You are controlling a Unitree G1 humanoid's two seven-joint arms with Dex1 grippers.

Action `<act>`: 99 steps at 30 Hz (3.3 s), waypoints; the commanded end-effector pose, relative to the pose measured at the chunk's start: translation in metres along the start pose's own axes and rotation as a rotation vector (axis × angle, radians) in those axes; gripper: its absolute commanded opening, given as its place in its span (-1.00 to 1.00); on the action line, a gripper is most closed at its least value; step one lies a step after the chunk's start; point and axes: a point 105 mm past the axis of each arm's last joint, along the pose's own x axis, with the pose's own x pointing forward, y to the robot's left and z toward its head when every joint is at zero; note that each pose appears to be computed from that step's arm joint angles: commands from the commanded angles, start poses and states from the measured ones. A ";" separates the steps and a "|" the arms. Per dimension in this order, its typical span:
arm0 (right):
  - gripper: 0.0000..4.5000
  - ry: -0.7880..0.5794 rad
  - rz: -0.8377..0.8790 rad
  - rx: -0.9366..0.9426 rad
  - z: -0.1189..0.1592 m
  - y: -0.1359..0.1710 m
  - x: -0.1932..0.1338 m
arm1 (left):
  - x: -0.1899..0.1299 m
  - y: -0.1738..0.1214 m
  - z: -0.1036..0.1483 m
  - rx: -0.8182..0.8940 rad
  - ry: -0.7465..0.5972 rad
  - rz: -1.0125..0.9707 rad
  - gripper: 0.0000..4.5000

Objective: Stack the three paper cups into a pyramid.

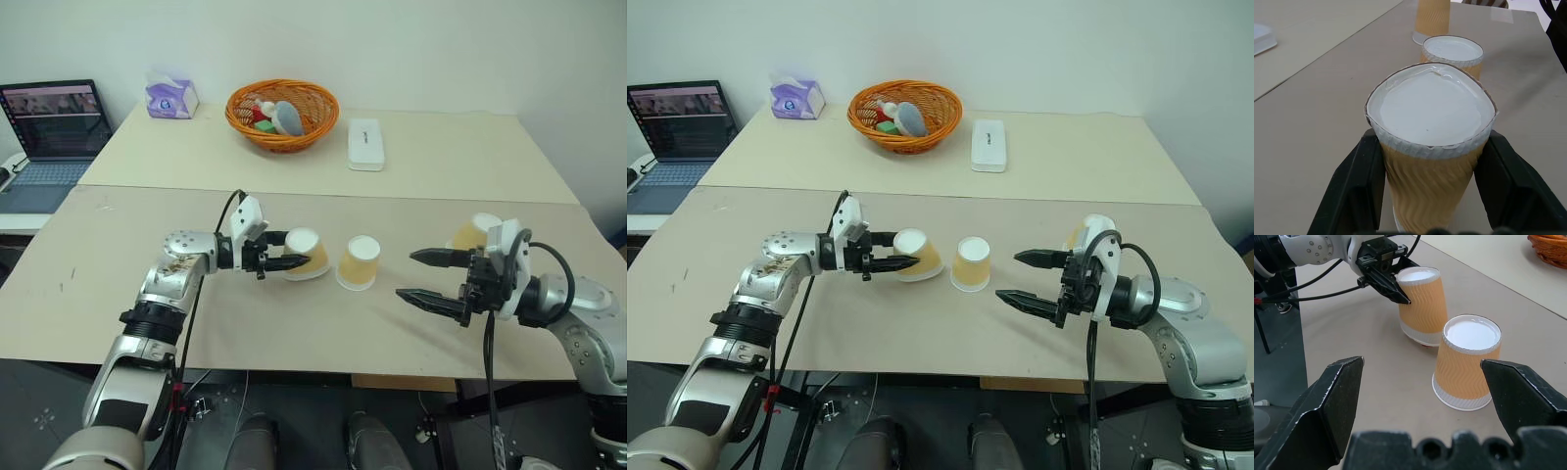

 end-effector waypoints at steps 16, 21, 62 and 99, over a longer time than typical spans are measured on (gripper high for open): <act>1.00 -0.015 -0.025 -0.045 0.012 -0.001 -0.005 | 0.014 0.002 0.014 0.094 -0.004 -0.028 0.03; 1.00 -0.017 -0.024 -0.044 0.012 -0.001 -0.005 | 0.015 0.004 0.014 0.078 -0.005 -0.021 0.65; 1.00 0.067 -0.702 -0.169 0.007 -0.113 -0.124 | -0.013 -0.068 0.147 -0.009 -0.199 -0.382 0.95; 1.00 -0.022 -0.732 -0.052 -0.020 -0.141 -0.090 | 0.017 -0.056 0.100 0.083 -0.086 -0.203 0.95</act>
